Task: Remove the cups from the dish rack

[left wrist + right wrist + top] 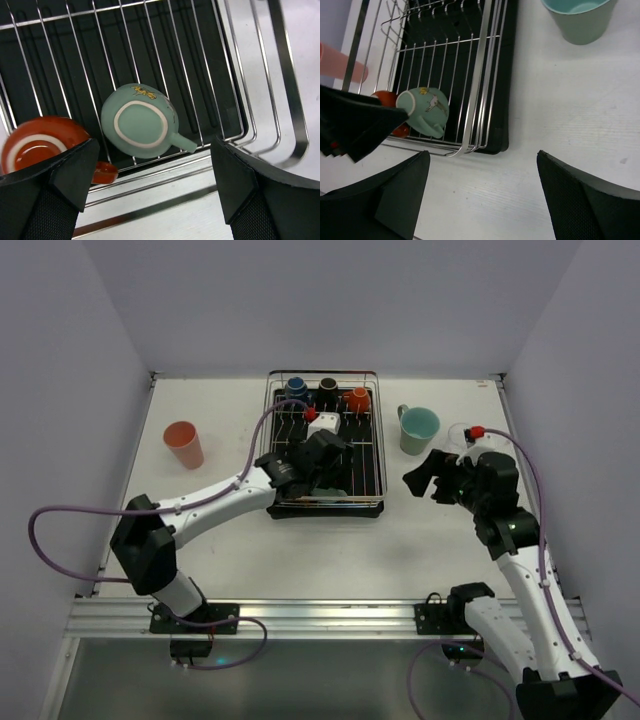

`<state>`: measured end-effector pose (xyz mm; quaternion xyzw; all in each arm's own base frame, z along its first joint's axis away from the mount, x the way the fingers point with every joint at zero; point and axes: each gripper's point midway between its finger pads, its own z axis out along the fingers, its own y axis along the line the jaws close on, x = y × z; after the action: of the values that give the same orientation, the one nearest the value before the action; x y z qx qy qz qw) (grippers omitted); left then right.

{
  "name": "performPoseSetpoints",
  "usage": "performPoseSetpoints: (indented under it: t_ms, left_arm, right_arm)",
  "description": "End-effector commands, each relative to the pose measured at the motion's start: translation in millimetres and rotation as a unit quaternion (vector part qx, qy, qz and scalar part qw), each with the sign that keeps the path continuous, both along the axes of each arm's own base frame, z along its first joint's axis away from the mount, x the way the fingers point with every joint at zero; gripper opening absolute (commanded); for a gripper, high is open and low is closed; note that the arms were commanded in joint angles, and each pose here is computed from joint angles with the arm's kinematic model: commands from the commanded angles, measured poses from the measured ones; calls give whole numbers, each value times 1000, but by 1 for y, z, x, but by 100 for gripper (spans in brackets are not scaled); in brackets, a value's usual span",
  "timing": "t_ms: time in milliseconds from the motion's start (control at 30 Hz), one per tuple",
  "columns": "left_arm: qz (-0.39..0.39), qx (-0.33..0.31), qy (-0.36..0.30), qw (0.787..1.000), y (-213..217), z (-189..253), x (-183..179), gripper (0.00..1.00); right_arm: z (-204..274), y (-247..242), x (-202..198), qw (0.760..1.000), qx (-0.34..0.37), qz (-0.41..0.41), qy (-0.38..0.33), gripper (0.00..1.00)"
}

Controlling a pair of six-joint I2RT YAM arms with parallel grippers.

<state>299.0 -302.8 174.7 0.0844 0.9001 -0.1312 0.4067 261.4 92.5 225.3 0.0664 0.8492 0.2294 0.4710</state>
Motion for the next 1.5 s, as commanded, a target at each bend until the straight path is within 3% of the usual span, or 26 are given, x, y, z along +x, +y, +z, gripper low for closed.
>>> performPoseSetpoints:
  t_ms: [0,367,667,1267,1367,1400,1467]
  left_arm:
    - [88,-28,11,996,-6,2,11,100]
    - [192,3,47,980,-5,-54,23,100]
    - [203,29,61,977,-14,-76,24,100]
    - [203,97,25,974,0,-96,36,100]
    - [192,87,13,978,-2,-93,39,90]
    - [190,83,11,978,-3,-92,39,80]
    - [189,76,3,979,-2,-88,40,69]
  right_arm:
    - [15,27,-11,996,44,64,-35,90]
    - [32,50,-46,983,90,139,-81,91]
    - [36,55,-56,977,99,163,-92,91]
    - [33,60,-59,976,104,175,-82,91]
    - [34,62,-61,974,107,182,-80,91]
    - [34,62,-61,974,108,182,-79,91]
    - [35,62,-61,974,109,182,-79,91]
